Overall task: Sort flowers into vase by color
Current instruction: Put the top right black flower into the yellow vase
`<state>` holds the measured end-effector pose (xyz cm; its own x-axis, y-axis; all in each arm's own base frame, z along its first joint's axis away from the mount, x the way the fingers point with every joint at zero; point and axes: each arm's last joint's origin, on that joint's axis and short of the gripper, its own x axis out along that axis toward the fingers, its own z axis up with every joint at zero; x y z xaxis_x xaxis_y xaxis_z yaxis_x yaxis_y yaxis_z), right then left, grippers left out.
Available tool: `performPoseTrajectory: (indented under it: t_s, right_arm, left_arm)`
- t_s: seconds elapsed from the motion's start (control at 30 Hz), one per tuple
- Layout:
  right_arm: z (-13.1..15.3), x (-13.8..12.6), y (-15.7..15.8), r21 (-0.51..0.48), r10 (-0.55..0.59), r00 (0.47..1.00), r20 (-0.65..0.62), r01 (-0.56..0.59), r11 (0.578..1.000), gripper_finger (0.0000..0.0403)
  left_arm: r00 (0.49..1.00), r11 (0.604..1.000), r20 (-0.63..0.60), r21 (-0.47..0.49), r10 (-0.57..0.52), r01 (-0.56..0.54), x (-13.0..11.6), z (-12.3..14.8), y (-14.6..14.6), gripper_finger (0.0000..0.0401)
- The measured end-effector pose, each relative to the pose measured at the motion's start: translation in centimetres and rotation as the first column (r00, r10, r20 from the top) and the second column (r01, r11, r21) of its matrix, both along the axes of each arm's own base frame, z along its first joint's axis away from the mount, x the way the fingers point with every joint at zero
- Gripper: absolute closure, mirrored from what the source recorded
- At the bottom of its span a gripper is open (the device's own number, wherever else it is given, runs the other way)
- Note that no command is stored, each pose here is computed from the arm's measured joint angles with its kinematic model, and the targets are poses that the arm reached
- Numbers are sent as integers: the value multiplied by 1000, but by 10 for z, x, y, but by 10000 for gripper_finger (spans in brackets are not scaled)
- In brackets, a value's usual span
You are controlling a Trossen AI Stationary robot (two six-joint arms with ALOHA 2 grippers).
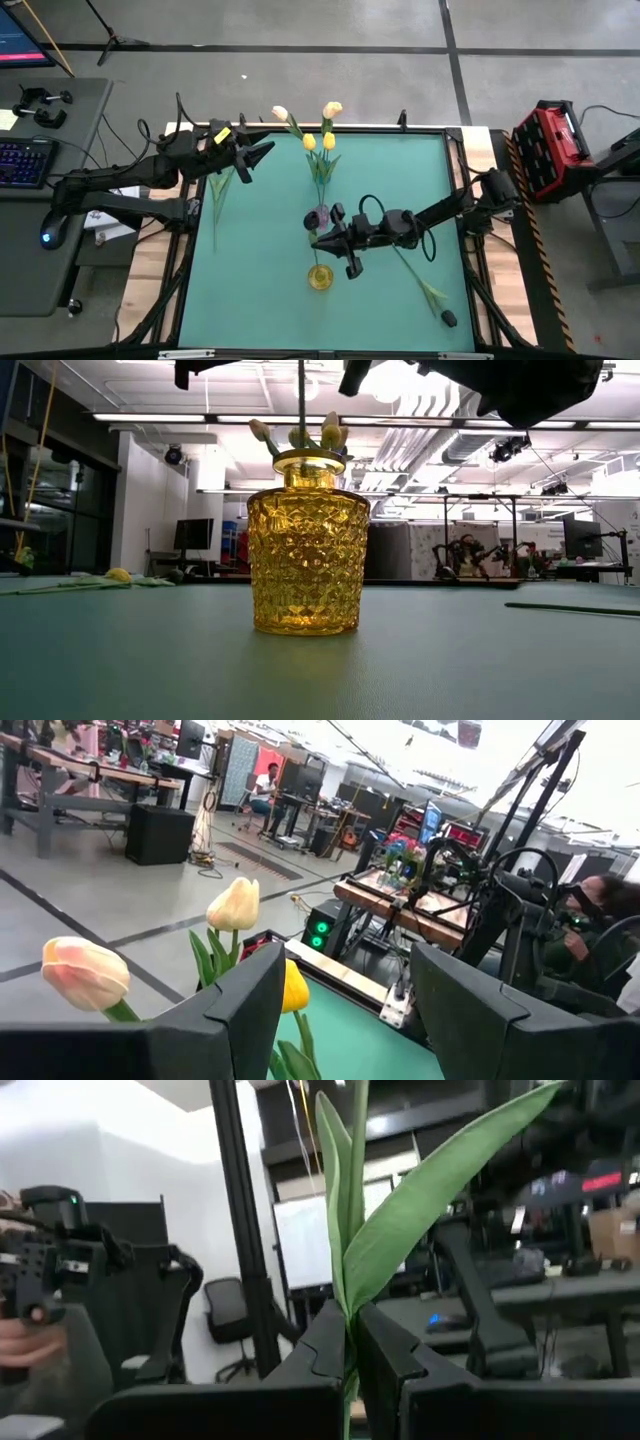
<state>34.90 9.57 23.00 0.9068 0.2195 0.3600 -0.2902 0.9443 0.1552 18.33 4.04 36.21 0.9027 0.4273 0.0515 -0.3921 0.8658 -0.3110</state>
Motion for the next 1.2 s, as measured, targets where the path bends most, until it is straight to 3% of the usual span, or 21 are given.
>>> performPoseTrajectory:
  t_s: [0.43, 0.6, 0.83, 1.03, 1.2]
  right_arm:
    - [-9, -1, 13, 3, 46, 994, -95, -46, 999, 403]
    - [-10, -2, 16, 64, 175, 976, -130, -168, 984, 403]
    - [-2, -11, 14, 72, 170, 920, -353, -155, 985, 394]
    - [20, -35, 6, 86, 147, 841, -521, -119, 989, 310]
    - [29, -61, -2, 95, 147, 725, -673, -112, 989, 213]
  left_arm:
    - [1000, 1000, 2, -7, 0, 0, 0, 0, 0, 199]
    - [1000, 999, 14, -32, -2, 2, 0, 0, 0, 199]
    - [999, 997, 36, -81, -3, 6, 0, 0, 0, 199]
    - [999, 997, 37, -82, -3, 6, 0, 0, 0, 199]
    - [999, 995, 44, -96, -4, 8, 0, 0, 0, 199]
